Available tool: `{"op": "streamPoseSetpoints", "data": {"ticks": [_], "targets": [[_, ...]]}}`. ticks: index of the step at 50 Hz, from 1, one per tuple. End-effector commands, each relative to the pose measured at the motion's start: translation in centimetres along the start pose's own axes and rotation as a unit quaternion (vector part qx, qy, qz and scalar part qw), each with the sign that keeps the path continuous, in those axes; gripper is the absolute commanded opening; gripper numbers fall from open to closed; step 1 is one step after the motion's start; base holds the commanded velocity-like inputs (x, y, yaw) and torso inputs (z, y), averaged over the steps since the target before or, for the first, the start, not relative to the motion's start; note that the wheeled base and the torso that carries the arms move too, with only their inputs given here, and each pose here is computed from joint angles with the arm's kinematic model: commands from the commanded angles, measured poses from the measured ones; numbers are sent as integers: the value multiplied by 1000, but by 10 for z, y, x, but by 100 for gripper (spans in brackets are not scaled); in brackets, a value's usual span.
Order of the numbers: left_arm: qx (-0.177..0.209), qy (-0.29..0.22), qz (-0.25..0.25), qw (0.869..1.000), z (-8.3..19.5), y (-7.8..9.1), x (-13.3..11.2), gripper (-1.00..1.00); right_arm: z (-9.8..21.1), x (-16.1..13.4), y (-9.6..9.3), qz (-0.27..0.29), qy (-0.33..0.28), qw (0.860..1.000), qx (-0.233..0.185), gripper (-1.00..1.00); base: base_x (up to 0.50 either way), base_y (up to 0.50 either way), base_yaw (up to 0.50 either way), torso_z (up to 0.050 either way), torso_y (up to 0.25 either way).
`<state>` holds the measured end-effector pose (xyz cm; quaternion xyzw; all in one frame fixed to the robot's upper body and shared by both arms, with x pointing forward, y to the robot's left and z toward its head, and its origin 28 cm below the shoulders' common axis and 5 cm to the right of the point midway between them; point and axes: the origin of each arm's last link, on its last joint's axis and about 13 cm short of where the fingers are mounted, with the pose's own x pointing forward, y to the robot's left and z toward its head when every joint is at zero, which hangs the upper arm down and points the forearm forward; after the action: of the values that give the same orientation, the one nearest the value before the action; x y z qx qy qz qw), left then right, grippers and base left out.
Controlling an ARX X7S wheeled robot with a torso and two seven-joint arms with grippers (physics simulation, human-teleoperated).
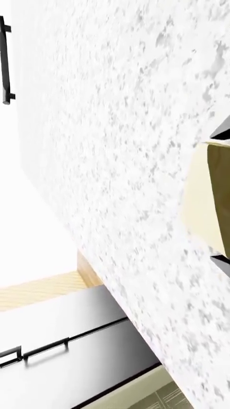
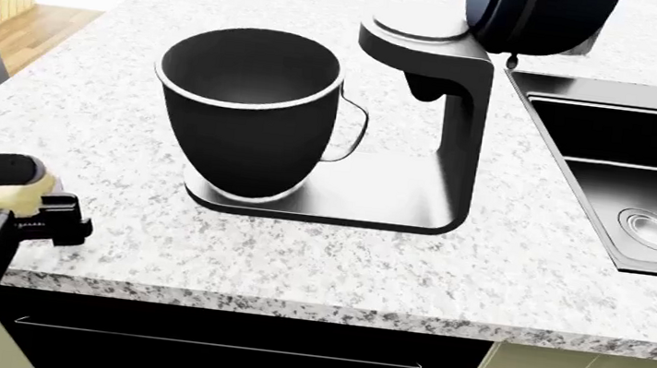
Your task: Place the cheese in the stand mixer bowl.
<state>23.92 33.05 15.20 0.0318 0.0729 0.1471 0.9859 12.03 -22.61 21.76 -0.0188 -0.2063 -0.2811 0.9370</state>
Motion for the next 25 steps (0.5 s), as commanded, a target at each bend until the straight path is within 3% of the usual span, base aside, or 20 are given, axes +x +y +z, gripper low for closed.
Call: {"op": "streamPoseSetpoints", "data": {"ticks": [1,9,21,25], "targets": [[1,0,-3,1000,3,-3,-2,-100,-1,0,0,0,2,1000,0,100,0,0,0,0,0],[15,-36,-23,999,32,-14,-6,-100,-2,0,0,-1,2,1000,3,100,0,0,0,0,0],[61,-103,-40,992,106,-37,5,-100,-3,-1,-1,0,2,1000,11,100,0,0,0,0,0],[70,-121,-28,990,127,-36,5,-100,-2,-1,-1,1,0,1000,11,100,0,0,0,0,0]]}}
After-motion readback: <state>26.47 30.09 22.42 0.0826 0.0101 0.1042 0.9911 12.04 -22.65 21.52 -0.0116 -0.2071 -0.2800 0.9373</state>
